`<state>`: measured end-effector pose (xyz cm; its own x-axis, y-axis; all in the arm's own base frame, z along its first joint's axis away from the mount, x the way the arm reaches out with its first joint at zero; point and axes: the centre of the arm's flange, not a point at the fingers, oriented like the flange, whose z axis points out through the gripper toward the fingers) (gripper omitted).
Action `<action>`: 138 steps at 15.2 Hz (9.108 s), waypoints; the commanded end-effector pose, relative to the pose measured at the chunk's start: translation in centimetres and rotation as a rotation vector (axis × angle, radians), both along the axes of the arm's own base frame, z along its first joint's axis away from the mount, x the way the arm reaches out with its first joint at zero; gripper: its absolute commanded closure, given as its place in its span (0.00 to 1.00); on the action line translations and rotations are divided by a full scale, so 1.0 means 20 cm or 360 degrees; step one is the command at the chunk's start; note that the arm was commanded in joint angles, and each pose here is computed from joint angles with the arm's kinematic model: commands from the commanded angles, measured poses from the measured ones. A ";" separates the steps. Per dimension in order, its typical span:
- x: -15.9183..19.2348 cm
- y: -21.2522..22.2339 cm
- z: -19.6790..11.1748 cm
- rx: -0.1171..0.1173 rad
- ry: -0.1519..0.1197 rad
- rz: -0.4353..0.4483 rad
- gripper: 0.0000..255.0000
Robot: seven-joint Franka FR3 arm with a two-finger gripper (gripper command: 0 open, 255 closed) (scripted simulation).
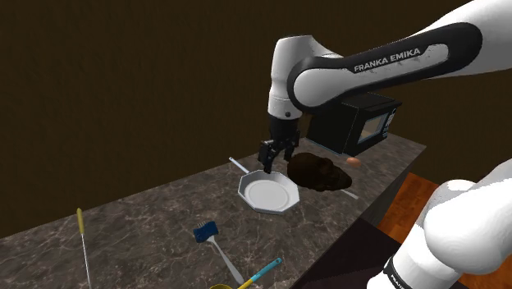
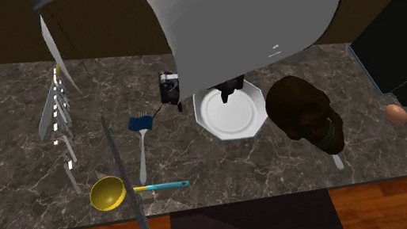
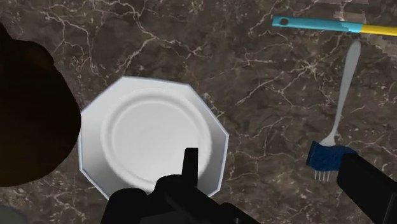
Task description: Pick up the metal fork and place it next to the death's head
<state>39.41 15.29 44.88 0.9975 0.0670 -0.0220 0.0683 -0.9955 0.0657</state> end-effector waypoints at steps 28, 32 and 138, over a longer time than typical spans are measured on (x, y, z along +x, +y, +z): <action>0.37 0.82 -1.28 0.0112 0.0252 -0.0138 0.00; 0.37 0.82 -1.28 0.0112 0.0252 -0.0138 0.00; -0.48 -1.00 -0.34 0.0112 0.0252 -0.0138 1.00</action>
